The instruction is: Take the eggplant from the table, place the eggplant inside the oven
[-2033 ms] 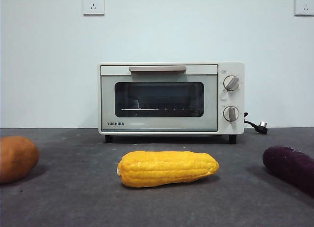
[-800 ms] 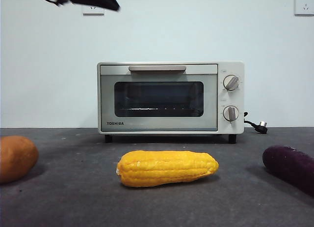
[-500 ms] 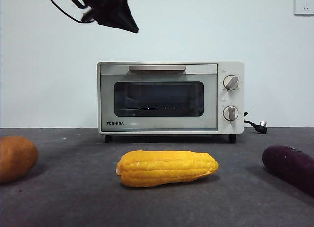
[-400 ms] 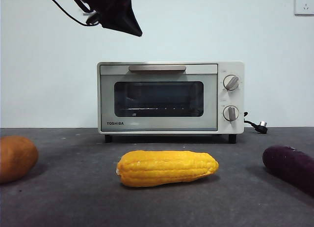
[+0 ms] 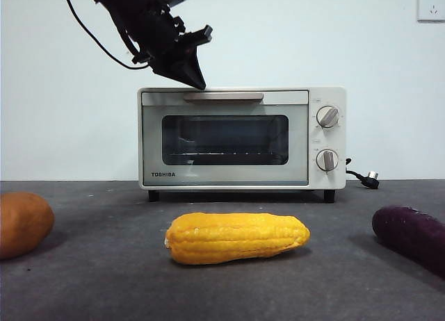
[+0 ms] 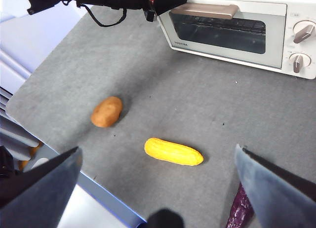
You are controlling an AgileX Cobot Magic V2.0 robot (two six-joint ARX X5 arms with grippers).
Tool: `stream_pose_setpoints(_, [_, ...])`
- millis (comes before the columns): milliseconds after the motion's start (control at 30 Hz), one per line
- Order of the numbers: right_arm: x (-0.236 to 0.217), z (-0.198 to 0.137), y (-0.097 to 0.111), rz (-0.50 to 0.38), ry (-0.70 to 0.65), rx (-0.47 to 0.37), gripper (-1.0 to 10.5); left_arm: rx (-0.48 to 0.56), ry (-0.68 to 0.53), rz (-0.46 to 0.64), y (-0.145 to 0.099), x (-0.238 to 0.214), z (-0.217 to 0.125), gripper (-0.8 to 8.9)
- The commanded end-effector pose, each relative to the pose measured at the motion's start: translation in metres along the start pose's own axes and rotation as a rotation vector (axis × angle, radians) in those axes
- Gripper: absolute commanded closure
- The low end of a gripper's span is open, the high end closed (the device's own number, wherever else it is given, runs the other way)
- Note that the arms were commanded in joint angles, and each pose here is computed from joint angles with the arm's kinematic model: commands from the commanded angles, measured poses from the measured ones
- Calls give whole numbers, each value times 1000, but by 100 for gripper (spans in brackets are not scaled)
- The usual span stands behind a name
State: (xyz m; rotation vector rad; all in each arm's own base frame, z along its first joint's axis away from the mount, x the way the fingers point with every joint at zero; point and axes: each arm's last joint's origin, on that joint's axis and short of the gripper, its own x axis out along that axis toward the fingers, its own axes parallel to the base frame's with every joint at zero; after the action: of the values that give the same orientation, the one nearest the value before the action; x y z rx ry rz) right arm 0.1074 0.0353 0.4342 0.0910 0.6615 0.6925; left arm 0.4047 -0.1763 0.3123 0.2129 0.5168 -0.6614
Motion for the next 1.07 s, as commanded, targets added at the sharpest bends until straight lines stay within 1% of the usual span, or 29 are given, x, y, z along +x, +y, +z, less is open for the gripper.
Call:
stream_pose_setpoints(33, [1, 1, 0, 4, -1, -10, 348, 23, -13, 3, 0, 6, -1, 819])
stream_pose_setpoints(367, [5, 3, -3, 4, 13, -2, 348, 38, -47, 9, 1, 9, 1, 819])
stream_pose_setpoints(433, [6, 4, -3, 4, 16, 0, 349, 49, -41, 9, 1, 11, 0, 819])
stream_pose_setpoints(933, [7, 4, -4, 5, 19, 2, 349, 34, 21, -6, 2, 28, -14, 819])
stream_pose_setpoints(1067, [8, 4, -4, 4, 20, 2, 349, 29, 54, -30, -2, 28, -17, 819])
